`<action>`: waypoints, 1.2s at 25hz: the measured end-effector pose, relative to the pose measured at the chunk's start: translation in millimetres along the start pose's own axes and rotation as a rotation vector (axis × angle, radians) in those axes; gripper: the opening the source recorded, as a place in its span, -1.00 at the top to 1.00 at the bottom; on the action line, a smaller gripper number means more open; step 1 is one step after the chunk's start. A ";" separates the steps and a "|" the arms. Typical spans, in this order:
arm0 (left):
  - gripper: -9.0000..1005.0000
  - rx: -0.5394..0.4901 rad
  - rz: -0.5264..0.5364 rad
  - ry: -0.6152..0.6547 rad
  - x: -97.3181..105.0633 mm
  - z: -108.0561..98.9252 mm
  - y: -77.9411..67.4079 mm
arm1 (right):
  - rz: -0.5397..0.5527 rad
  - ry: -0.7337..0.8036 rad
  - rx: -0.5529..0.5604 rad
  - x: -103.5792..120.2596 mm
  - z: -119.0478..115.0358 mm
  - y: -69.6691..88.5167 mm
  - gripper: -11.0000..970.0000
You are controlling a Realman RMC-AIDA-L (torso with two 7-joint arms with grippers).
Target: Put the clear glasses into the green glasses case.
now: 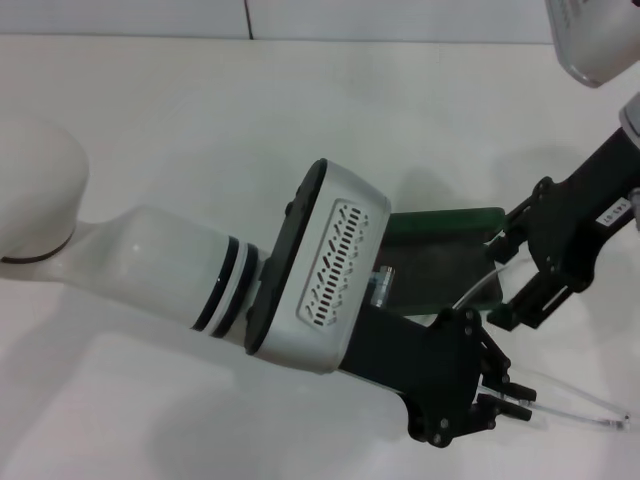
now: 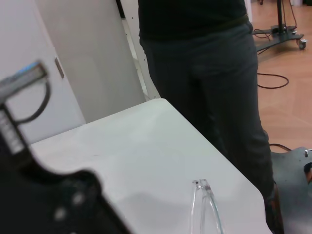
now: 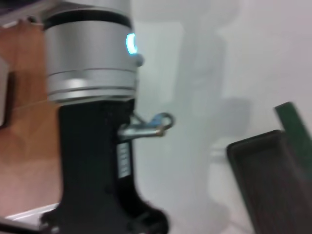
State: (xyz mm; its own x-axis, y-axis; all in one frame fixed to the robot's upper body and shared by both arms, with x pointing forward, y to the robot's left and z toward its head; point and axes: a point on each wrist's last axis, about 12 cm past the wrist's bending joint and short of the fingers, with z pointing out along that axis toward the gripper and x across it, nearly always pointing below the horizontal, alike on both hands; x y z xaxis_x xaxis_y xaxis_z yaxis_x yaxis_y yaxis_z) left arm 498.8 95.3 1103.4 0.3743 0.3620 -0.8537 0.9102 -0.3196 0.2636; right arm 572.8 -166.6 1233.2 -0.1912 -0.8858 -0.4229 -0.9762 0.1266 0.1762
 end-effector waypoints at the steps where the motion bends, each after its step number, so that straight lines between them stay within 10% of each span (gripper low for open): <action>1: 0.87 0.002 0.002 -0.002 -0.3 -0.1 -0.2 | 0.003 -0.007 0.016 -0.4 0.7 -1.8 -0.76; 30: 0.87 0.049 0.011 -0.023 -5.1 0.1 -3.3 | 0.004 -0.067 0.140 10.3 6.4 -25.9 -0.75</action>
State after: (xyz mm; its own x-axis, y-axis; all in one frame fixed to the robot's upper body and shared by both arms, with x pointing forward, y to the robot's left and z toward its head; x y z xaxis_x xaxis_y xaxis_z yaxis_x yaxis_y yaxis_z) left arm 493.8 94.4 1106.9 0.3799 0.3385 -0.8609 0.8959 -0.3663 0.2513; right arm 595.4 -176.2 1218.5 -0.1970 -0.8539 -0.4816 -0.9793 0.1951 0.0547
